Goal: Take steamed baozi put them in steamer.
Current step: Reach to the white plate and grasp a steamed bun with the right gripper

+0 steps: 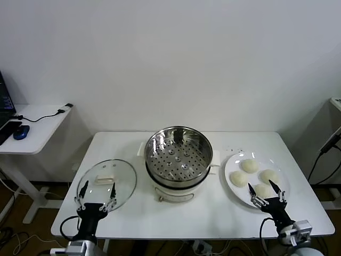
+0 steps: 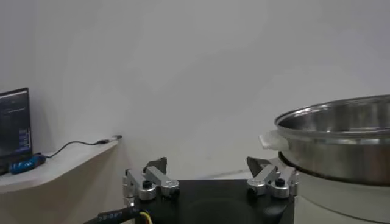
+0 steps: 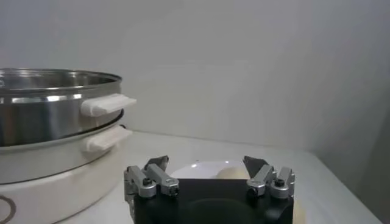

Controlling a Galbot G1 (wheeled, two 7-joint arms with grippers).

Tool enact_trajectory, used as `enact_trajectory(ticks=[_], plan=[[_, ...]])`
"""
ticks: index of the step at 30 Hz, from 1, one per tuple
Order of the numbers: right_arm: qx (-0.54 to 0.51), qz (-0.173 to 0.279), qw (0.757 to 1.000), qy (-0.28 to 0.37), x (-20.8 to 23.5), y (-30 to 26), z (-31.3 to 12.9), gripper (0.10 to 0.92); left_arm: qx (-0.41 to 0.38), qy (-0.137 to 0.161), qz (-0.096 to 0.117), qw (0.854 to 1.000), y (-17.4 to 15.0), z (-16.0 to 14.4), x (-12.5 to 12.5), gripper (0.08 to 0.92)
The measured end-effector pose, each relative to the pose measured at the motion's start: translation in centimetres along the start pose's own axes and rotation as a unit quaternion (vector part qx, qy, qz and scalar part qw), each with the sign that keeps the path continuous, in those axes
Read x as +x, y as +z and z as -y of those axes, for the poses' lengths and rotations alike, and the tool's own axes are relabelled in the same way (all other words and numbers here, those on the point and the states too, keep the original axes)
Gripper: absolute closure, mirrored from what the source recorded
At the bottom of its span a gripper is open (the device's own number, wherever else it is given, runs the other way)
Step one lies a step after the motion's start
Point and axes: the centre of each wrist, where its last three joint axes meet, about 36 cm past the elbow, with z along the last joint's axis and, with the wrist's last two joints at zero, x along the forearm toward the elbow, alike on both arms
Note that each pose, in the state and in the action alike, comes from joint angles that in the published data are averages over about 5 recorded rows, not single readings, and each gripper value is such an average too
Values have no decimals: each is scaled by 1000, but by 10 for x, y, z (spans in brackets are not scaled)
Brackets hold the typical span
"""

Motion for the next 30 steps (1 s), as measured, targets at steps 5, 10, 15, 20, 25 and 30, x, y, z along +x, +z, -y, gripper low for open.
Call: enact_trajectory(ticks=[5, 10, 15, 20, 25, 30], plan=[[76, -35, 995, -54, -15, -15, 34, 200, -3, 0, 1, 1000, 0, -1, 2, 177], [195, -94, 967, -131, -38, -45, 85, 200, -4, -2, 2, 1000, 1, -2, 4, 177], [308, -151, 918, -199, -68, -85, 126, 200, -2, -3, -1, 1000, 6, -3, 7, 177], [393, -201, 860, -256, -109, -117, 150, 200, 3, -5, -3, 1000, 8, -3, 9, 177], [446, -247, 807, -299, -152, -140, 167, 200, 4, -9, -5, 1000, 10, -7, 10, 177], [478, -285, 761, -333, -195, -160, 176, 200, 5, -14, -9, 1000, 14, -11, 10, 177]])
